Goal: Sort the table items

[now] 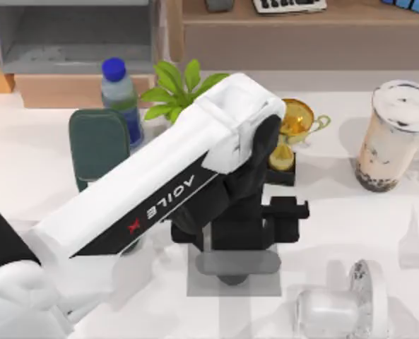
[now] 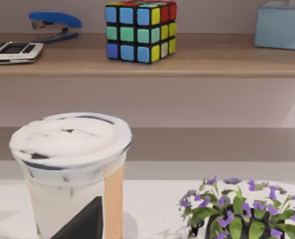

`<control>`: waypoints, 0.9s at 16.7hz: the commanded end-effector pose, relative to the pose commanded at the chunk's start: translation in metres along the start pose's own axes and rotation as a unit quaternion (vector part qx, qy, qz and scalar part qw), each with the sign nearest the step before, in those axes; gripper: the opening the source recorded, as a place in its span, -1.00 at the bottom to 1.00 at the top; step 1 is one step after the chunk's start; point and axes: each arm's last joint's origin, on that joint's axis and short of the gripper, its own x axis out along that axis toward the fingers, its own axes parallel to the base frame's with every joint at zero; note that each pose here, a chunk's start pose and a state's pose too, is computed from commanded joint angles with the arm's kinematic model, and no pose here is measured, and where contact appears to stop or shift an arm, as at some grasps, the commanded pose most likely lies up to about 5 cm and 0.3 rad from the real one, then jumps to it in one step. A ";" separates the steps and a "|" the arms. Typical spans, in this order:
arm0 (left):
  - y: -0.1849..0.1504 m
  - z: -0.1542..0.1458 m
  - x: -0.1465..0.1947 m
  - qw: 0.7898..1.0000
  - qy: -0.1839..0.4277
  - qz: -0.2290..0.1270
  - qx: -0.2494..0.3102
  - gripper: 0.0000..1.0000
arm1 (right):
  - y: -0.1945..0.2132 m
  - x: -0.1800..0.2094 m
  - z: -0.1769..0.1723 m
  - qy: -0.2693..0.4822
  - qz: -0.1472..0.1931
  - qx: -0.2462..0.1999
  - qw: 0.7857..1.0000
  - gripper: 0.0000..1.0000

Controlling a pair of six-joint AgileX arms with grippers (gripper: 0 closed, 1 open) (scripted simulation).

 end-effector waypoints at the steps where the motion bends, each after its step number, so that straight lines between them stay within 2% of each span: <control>1: 0.000 0.000 0.000 1.000 0.000 0.000 0.000 1.00 | 0.000 0.000 0.000 0.000 0.000 0.000 1.000 1.00; 10: -0.002 -0.002 -0.005 1.000 0.003 0.006 -0.005 1.00 | 0.000 0.000 0.000 0.000 0.000 0.000 1.000 1.00; 12: -0.010 -0.008 -0.027 0.999 0.020 0.036 -0.031 1.00 | 0.000 0.000 0.000 0.000 0.000 0.000 1.000 1.00; 15: -0.042 -0.020 -0.089 0.985 0.066 0.114 -0.108 1.00 | 0.000 0.000 0.000 0.000 0.000 0.000 1.000 1.00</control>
